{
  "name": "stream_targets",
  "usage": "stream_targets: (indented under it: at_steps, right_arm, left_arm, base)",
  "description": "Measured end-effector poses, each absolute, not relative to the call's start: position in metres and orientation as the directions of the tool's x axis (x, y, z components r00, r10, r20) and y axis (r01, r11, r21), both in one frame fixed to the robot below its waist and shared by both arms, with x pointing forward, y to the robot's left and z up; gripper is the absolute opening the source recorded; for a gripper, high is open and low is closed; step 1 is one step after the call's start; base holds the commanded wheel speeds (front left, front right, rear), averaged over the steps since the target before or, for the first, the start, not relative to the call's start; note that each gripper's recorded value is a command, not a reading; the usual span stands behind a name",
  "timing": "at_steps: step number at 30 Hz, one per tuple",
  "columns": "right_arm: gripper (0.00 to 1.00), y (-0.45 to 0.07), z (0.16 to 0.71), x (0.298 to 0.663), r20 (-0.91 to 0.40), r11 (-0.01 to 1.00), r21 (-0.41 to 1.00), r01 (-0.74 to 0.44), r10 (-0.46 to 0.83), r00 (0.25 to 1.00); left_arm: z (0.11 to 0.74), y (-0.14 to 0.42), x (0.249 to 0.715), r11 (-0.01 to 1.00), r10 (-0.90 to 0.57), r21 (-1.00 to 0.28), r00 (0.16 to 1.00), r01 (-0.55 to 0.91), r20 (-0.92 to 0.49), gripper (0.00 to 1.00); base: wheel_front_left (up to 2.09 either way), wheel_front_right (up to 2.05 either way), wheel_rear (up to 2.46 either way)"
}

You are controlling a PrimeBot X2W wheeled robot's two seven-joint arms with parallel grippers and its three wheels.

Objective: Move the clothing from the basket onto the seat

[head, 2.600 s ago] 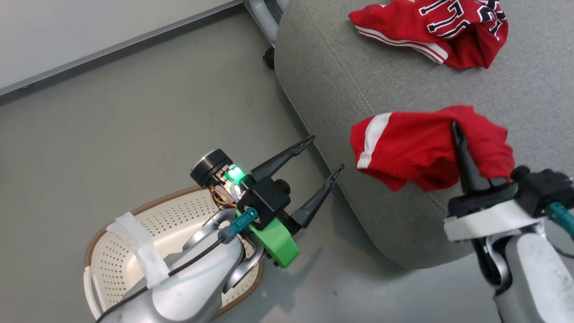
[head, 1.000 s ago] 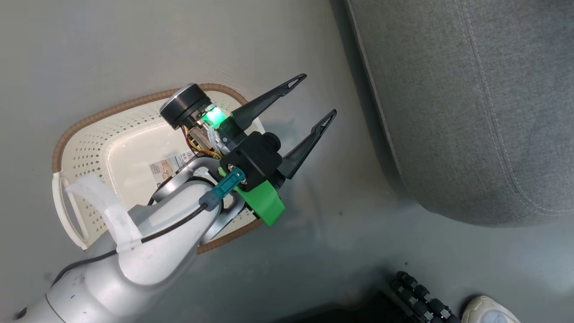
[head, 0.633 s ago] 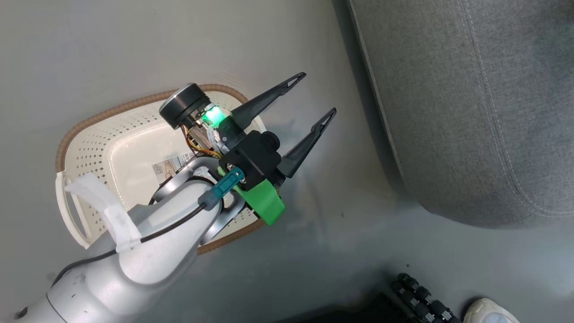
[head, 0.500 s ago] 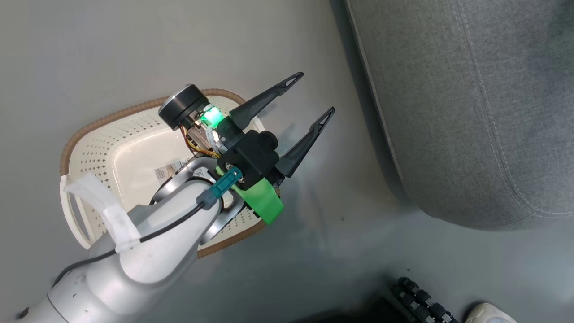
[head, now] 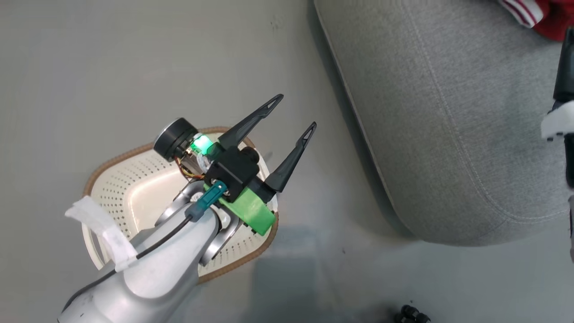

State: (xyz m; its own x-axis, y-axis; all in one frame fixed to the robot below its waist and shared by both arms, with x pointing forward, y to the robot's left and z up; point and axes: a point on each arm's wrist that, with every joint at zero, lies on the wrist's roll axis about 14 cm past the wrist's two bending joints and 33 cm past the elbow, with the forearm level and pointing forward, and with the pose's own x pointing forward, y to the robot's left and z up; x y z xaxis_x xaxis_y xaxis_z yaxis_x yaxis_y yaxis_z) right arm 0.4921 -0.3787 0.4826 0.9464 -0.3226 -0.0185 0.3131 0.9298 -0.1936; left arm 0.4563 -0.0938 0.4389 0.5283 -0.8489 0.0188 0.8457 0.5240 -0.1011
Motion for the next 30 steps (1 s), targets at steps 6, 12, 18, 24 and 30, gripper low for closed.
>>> stream_targets:
  at_steps: [6,12,18,24,30]
  right_arm:
    - [1.00,-0.360,0.502,0.465,0.031,0.945,-0.165,0.282,-0.281,0.959]
    - [1.00,-0.328,0.525,0.455,0.100,0.968,-0.122,0.217,-0.206,0.974]
    - [1.00,-0.290,0.537,0.453,0.145,0.988,-0.081,0.133,-0.121,0.982]
    - [1.00,-0.247,0.545,0.459,0.177,0.999,-0.039,0.032,-0.025,0.984]
    - [1.00,-0.203,0.557,0.466,0.220,0.998,0.003,-0.068,0.066,0.973]
  left_arm:
    - [0.459,-0.078,0.456,0.596,-0.799,-0.098,0.601,0.797,0.029,1.00]
    - [0.482,-0.049,0.460,0.698,-0.707,-0.101,0.704,0.709,0.058,1.00]
    - [0.495,-0.006,0.459,0.796,-0.591,-0.109,0.804,0.595,0.067,1.00]
    - [0.507,0.047,0.457,0.885,-0.447,-0.102,0.891,0.453,0.081,1.00]
    - [0.522,0.102,0.449,0.949,-0.289,-0.095,0.951,0.300,0.113,1.00]
  base:
    - [0.00,0.00,0.00]
    - [0.00,0.00,0.00]
    - [0.00,0.00,0.00]
    - [0.00,0.00,0.00]
    - [0.00,0.00,0.00]
